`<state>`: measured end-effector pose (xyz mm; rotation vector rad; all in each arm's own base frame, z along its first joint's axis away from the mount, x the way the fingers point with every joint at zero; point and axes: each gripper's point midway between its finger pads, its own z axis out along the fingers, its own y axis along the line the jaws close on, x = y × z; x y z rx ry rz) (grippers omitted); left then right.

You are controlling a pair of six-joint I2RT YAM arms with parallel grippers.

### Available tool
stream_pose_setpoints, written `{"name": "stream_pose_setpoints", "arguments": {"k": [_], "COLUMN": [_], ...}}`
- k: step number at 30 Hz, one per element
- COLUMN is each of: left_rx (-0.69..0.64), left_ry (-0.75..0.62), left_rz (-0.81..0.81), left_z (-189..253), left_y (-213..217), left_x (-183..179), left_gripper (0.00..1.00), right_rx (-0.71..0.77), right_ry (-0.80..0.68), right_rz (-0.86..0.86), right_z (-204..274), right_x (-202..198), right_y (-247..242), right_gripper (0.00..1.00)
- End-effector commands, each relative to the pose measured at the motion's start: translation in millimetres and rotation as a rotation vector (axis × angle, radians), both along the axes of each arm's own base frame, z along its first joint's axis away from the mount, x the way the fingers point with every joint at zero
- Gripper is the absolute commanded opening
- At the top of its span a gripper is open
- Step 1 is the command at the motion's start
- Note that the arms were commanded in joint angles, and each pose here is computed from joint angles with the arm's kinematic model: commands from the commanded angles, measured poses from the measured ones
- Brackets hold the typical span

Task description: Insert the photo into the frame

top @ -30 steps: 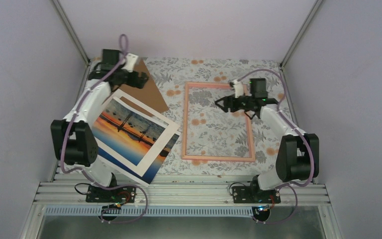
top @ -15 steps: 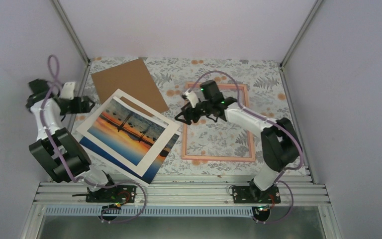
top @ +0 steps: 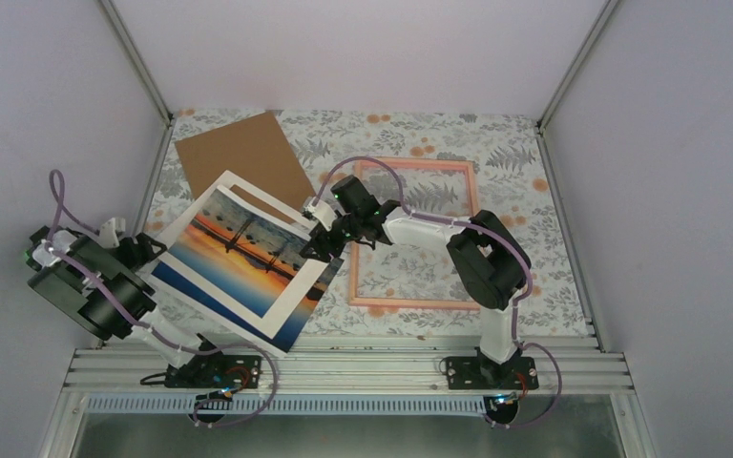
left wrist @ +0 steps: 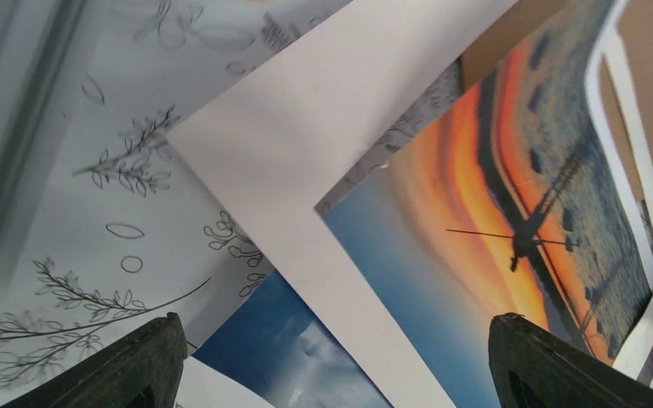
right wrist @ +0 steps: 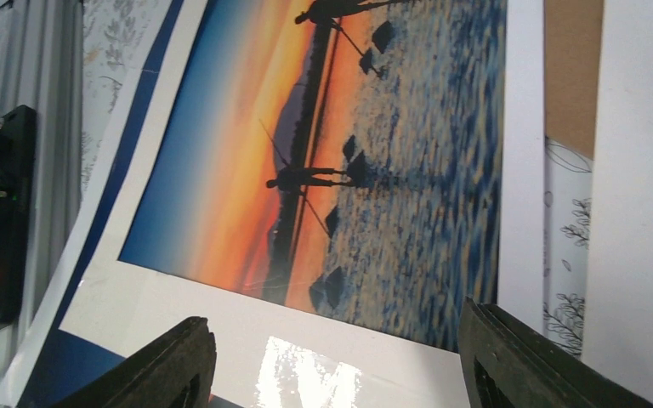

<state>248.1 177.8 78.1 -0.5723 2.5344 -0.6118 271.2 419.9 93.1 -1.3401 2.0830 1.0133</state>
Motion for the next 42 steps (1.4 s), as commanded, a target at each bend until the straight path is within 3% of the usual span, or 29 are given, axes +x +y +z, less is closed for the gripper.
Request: {"name": "stream_pose_setpoints", "arguments": {"k": [1,8,14,20,25,28,35,42], "left_rx": [-0.013,-0.112,-0.208,-0.187,-0.130,-0.071,0.091,0.103], "left_ry": [0.026,0.007,-0.096,-0.202,-0.278,-0.338,-0.556,-0.756], "left_rz": [0.089,0.072,0.017,-0.018,-0.107,-0.176,-0.348,-0.635], "left_z": [-28.9,-44.4,-30.0,-2.2,29.4,59.5,178.1,287.0], "left_y": [11.4,-4.5,-30.0,-38.7,-58.7,-74.7,-123.4,-228.7], "left_x": [5.0,38.3,80.5,104.5,134.2,155.7,198.7,195.8], "left_gripper": [0.89,0.85,0.75,0.51,0.21,0.03,0.02,0.02], "right_rx": [0.023,0.002,-0.011,-0.013,0.001,0.018,0.169,0.267], "right_ry": [-0.078,-0.061,-0.056,-0.036,-0.022,-0.018,-0.052,-0.064], "right_rz": [-0.008,-0.012,-0.025,-0.036,-0.063,-0.105,-0.292,-0.431], "right_z": [10.2,-1.6,-9.2,-14.5,-5.3,7.1,75.8,134.6], "right_x": [15.6,20.0,27.6,32.4,45.0,61.6,106.2,136.4], "right_y": [7.5,7.8,6.8,5.1,-2.8,-13.3,-62.6,-130.9], "right_gripper": [0.70,0.69,0.67,0.66,0.66,0.66,0.68,0.81]}}
